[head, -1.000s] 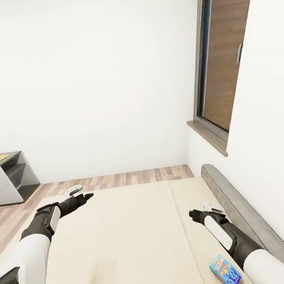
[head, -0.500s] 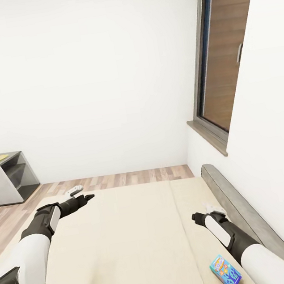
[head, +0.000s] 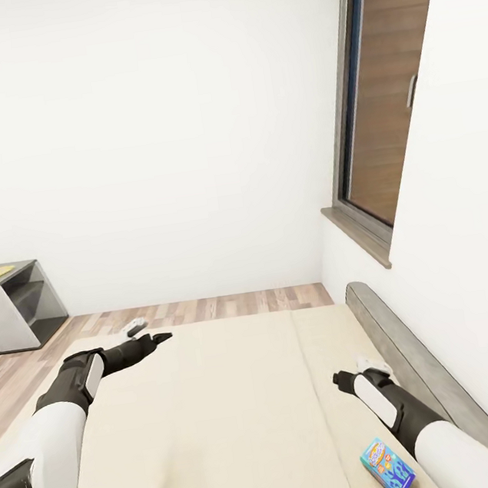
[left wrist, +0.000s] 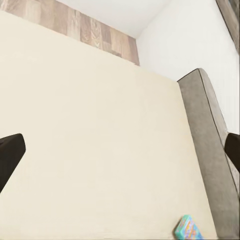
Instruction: Put all the toys in the child's room - the three board games (two on the bed and one on the table), the two jigsaw puzzles on the table, and the tennis ball on the table - inside the toy box on the table in the child's room.
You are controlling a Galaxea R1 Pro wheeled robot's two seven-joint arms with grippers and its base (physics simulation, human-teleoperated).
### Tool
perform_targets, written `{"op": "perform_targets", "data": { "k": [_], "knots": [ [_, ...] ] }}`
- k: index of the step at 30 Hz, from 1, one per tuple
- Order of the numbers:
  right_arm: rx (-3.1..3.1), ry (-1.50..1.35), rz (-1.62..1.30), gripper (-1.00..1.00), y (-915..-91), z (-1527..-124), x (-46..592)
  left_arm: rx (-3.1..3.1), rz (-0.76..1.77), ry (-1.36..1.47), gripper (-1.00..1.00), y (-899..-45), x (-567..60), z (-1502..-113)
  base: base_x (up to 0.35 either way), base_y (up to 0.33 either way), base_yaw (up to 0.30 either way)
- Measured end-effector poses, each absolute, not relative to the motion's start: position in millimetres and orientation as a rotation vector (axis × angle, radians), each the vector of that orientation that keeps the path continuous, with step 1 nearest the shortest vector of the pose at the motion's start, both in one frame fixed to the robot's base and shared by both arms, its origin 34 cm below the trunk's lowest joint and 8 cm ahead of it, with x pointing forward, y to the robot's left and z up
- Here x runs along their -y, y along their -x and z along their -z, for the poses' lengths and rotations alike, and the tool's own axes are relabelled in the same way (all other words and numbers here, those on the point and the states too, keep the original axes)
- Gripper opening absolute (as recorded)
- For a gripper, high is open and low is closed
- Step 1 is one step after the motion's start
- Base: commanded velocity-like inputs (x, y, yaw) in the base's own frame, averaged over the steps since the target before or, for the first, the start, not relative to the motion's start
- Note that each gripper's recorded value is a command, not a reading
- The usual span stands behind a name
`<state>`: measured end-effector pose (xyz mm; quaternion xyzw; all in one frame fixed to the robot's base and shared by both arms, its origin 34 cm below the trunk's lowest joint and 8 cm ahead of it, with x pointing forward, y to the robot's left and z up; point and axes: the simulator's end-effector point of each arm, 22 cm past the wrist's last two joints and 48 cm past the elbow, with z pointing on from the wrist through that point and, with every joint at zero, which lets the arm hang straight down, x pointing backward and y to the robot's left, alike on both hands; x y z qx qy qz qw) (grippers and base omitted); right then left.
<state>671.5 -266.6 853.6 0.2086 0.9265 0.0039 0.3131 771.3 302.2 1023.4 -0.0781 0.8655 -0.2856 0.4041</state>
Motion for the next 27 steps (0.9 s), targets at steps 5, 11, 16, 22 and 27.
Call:
{"op": "perform_targets", "data": {
  "k": [5,11,16,22,27],
  "knots": [
    [-2.453,-0.551,-0.003,1.00,-668.4,-849.6,268.5,-2.181,0.806,0.177,1.00,-766.4,-289.2,-1028.5,0.000,0.000,0.000],
    [-2.473,-0.559,0.019,1.00,-662.1,-841.3,274.3,-2.167,0.868,0.154,1.00,-763.3,-279.7,-1034.4,0.000,0.000,0.000],
    [-2.456,-0.576,0.056,1.00,-662.1,-839.1,290.3,-2.156,0.912,0.140,1.00,-760.8,-273.7,-1038.8,0.000,0.000,0.000],
    [-2.439,-0.564,0.073,1.00,-664.5,-840.7,294.5,-2.151,0.932,0.136,1.00,-759.9,-270.0,-1040.4,0.000,0.000,0.000],
    [-2.427,-0.486,0.130,1.00,-668.1,-844.8,299.4,-2.150,0.935,0.136,1.00,-759.8,-269.5,-1040.7,0.000,0.000,0.000]
  ]
}}
